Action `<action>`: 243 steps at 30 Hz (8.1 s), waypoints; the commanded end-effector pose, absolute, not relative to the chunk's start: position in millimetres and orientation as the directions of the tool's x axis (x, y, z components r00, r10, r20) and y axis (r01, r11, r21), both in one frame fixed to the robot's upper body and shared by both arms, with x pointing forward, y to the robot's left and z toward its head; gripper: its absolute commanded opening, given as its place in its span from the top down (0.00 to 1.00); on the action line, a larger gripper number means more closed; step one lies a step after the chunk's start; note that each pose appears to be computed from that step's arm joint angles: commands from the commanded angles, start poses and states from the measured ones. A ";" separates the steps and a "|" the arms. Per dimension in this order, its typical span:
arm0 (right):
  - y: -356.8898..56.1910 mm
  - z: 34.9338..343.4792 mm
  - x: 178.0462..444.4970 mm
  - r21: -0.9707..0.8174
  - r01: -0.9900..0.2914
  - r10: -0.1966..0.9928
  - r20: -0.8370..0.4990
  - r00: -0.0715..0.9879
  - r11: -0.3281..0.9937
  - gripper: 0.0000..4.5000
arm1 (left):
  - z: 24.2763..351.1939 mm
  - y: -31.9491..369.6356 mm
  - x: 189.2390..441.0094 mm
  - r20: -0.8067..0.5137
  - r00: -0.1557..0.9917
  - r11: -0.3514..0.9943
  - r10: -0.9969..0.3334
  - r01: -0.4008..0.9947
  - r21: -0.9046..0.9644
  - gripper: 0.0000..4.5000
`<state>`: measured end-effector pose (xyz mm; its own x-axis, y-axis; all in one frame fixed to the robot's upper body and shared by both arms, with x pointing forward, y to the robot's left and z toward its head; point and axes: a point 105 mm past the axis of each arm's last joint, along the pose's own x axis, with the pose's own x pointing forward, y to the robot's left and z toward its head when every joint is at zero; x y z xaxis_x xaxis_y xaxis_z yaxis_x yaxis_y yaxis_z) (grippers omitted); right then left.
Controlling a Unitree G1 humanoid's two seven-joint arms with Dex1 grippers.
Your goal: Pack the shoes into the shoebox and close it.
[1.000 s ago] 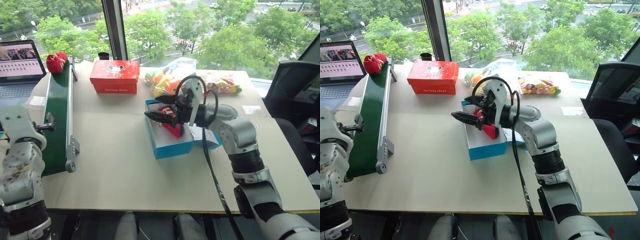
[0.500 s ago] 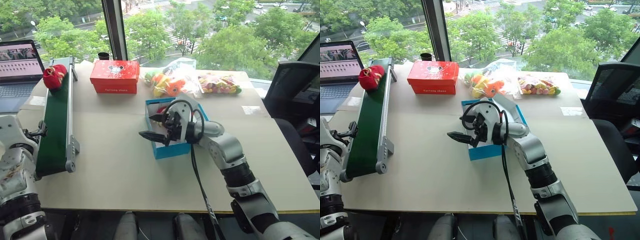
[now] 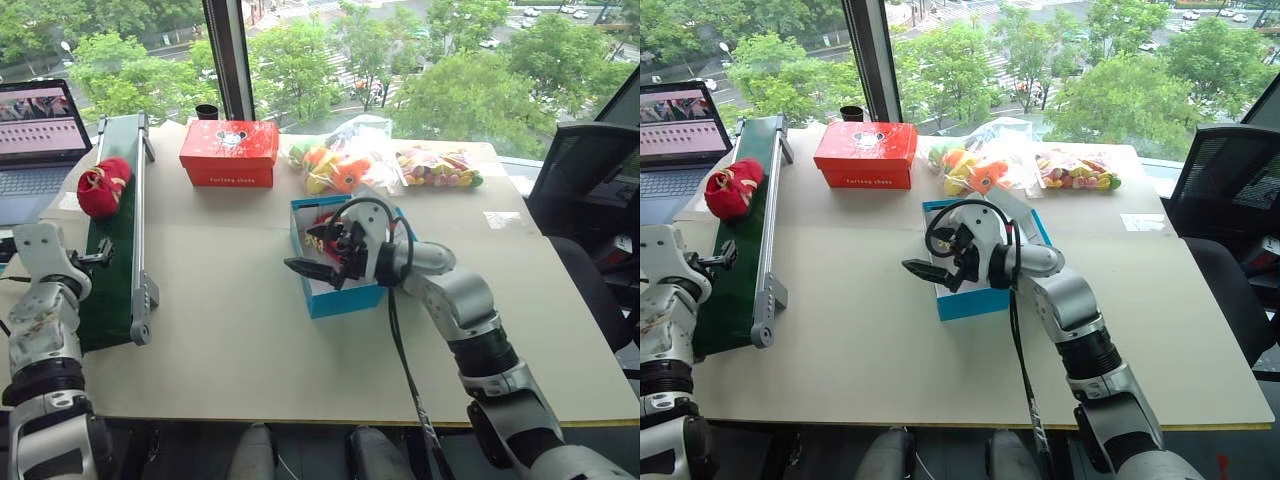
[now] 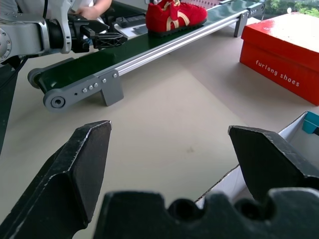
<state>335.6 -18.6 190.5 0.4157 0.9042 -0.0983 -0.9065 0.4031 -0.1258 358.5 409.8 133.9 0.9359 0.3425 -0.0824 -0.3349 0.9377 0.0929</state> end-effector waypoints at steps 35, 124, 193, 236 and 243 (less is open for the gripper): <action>-44.8 252.6 360.3 0.527 -0.743 0.820 0.142 0.555 0.412 0.00 | 235.5 98.0 334.1 0.282 0.785 0.748 -0.551 0.615 -0.251 0.43; -20.8 106.0 409.5 -0.495 -0.866 0.629 -0.652 0.424 0.071 0.07 | 193.5 154.6 304.5 -0.055 0.824 0.788 -0.563 0.556 0.265 0.00; -138.2 180.4 354.5 0.395 -0.803 0.762 0.303 0.572 0.446 0.99 | 203.9 177.0 290.9 -0.414 0.495 0.423 -0.763 0.868 0.260 0.00; -169.3 197.6 336.4 -0.290 -0.758 0.737 -0.200 0.646 0.585 0.00 | 167.7 132.0 292.8 -0.187 0.593 0.555 -0.783 0.802 0.218 0.00; -233.5 171.4 321.4 -0.145 -0.593 0.567 -0.184 0.803 0.792 0.00 | 147.5 142.2 304.2 -0.122 0.726 0.703 -0.676 0.686 0.186 0.00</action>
